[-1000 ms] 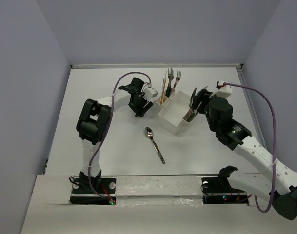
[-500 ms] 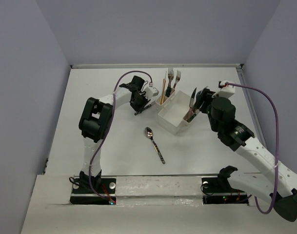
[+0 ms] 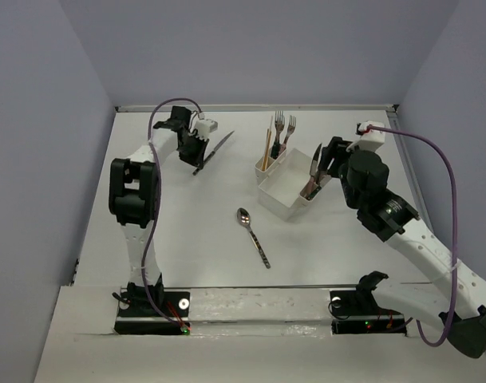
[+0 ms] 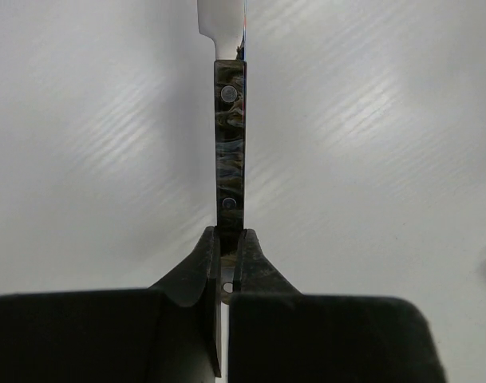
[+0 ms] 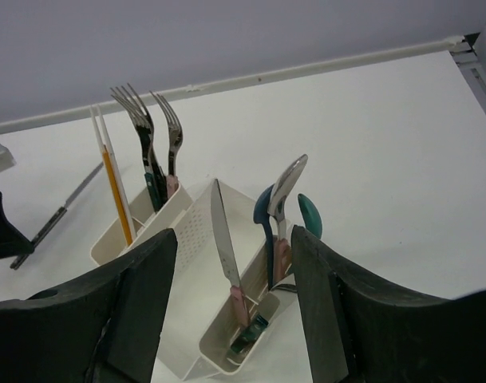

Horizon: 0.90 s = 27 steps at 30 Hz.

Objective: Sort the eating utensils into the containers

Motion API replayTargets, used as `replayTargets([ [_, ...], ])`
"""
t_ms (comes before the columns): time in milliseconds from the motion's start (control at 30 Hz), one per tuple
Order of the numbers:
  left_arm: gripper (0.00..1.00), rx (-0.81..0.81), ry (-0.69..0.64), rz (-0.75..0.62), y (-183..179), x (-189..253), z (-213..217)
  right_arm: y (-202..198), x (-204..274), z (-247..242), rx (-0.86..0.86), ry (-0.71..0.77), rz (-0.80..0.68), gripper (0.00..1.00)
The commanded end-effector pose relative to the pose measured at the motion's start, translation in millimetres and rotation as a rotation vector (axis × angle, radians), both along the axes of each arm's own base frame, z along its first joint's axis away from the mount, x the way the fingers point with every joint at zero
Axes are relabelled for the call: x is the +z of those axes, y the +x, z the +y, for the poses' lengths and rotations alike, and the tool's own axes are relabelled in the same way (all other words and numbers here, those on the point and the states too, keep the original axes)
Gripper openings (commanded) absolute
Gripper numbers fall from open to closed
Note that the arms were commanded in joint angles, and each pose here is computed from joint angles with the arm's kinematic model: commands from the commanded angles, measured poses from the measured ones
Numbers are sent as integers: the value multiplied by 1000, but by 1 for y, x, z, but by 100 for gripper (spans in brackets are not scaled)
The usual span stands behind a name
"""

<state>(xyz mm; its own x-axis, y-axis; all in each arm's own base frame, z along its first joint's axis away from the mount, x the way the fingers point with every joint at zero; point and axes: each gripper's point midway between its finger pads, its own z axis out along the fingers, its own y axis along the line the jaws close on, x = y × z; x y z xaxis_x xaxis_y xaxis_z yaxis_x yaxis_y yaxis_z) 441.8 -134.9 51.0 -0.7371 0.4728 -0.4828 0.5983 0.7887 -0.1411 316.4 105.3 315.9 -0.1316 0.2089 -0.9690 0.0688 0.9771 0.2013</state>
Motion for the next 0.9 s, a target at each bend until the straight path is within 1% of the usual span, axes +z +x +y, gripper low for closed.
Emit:
replayTargets([
  [0, 0, 23, -132, -207, 18, 109, -13, 7, 47, 18, 101, -20, -87, 65],
  [67, 0, 24, -156, -253, 20, 135, -15, 10, 57, 28, 152, -34, -99, 66],
  [100, 0, 27, -173, -288, 24, 156, -16, 12, 67, 40, 211, -44, -113, 69],
  [200, 0, 33, -200, -374, 31, 203, -17, 15, 83, 62, 314, -38, -132, 77],
  [233, 0, 29, -223, -435, 34, 236, -20, 16, 93, 81, 400, -23, -139, 81],
  [267, 0, 22, -248, -509, 37, 270, -21, 16, 98, 92, 451, -2, -137, 84],
  [300, 0, 18, -261, -537, 36, 285, -23, 17, 106, 114, 546, 13, -140, 84],
  [333, 0, 14, -270, -569, 34, 299, -24, 16, 105, 114, 547, 21, -135, 84],
  [367, 0, -1, -279, -611, 29, 317, -26, 19, 112, 134, 625, 38, -133, 84],
  [400, 0, -13, -286, -638, 26, 329, -28, 22, 113, 142, 648, 64, -122, 84],
  [433, 0, -43, -307, -667, 19, 344, -35, 20, 116, 157, 720, 82, -116, 84],
  [467, 0, -63, -320, -691, 11, 356, -38, 28, 119, 170, 745, 114, -101, 84],
  [533, 0, -95, -342, -711, 0, 367, -46, 29, 125, 189, 819, 152, -95, 83],
  [600, 0, -132, -352, -734, -14, 377, -57, 39, 136, 205, 844, 219, -95, 82],
  [633, 0, -152, -358, -742, -21, 380, -65, 41, 147, 210, 860, 245, -129, 81],
  [667, 0, -167, -357, -748, -25, 382, -69, 45, 153, 214, 860, 290, -137, 81],
  [700, 0, -200, -358, -756, -33, 384, -77, 49, 164, 217, 854, 337, -174, 80],
  [733, 0, -199, -357, -756, -33, 384, -77, 49, 171, 217, 857, 343, -202, 80],
  [833, 0, -245, -351, -773, -48, 389, -91, 54, 185, 223, 868, 393, -250, 79],
  [867, 0, -262, -355, -774, -52, 390, -96, 56, 184, 224, 863, 415, -240, 79],
])
